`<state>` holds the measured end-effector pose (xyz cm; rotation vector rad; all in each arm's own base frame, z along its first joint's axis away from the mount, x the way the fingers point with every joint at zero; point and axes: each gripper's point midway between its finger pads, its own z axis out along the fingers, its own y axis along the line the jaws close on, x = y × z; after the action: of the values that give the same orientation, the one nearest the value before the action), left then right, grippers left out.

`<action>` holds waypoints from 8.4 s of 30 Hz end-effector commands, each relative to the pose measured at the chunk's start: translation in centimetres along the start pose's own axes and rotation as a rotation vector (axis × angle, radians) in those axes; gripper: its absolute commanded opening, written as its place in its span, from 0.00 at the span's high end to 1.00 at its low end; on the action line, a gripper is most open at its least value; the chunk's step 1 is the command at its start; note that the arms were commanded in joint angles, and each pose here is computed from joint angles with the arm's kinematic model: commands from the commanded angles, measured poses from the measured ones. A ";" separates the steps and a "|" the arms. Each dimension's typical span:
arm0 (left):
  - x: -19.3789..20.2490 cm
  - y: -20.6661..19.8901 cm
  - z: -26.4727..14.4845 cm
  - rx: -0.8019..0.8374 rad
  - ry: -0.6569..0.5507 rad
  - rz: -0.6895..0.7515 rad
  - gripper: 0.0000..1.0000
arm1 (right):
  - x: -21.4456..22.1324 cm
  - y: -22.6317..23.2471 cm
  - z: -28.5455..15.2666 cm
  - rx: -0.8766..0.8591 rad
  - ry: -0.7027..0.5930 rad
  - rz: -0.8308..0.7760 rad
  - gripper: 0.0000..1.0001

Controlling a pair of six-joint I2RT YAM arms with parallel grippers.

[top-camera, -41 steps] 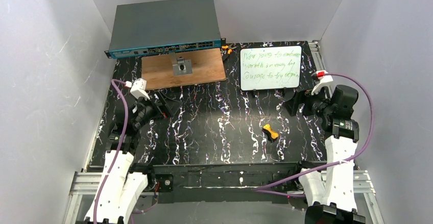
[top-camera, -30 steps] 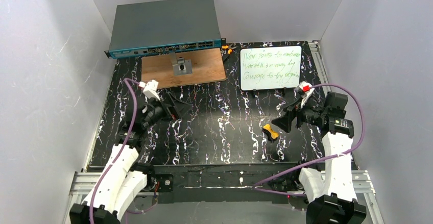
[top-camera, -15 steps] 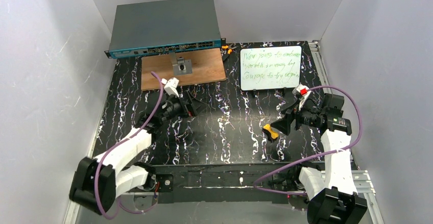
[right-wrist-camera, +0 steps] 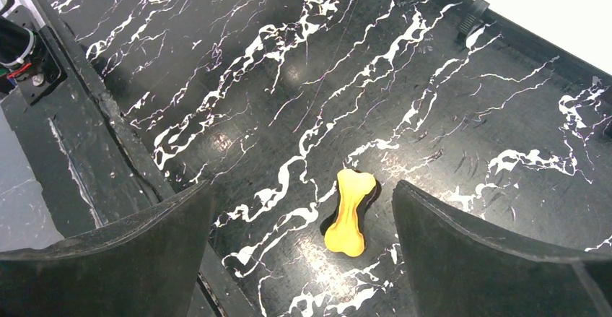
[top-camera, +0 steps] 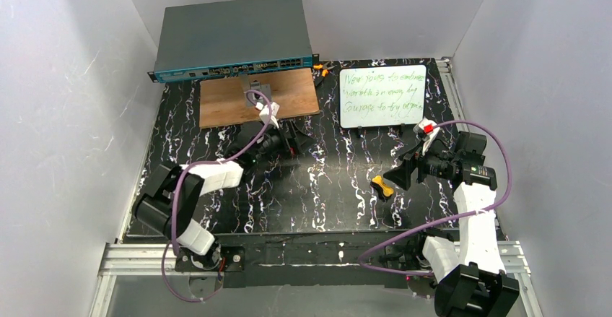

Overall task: Erase the whiteboard
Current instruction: Pick up the whiteboard from the whiteboard stand, then pick up the whiteboard eraser from the center of the board.

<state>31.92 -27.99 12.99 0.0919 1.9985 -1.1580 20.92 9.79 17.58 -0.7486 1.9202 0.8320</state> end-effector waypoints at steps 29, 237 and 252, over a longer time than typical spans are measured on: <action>-3.2 -2.6 8.0 0.177 -0.077 0.024 0.01 | -0.4 -0.2 0.0 0.002 -0.013 -0.014 0.02; 1.1 -6.9 -6.2 0.175 -0.363 0.445 1.00 | 11.1 -3.0 5.8 0.111 0.696 -0.064 0.26; 2.1 -5.4 -6.6 0.135 -0.347 0.410 1.00 | 11.2 -4.2 7.1 0.125 0.735 -0.043 0.53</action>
<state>24.09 -27.64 16.97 0.3328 1.5258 -1.0160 21.93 10.60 3.26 -1.1141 2.5851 0.4295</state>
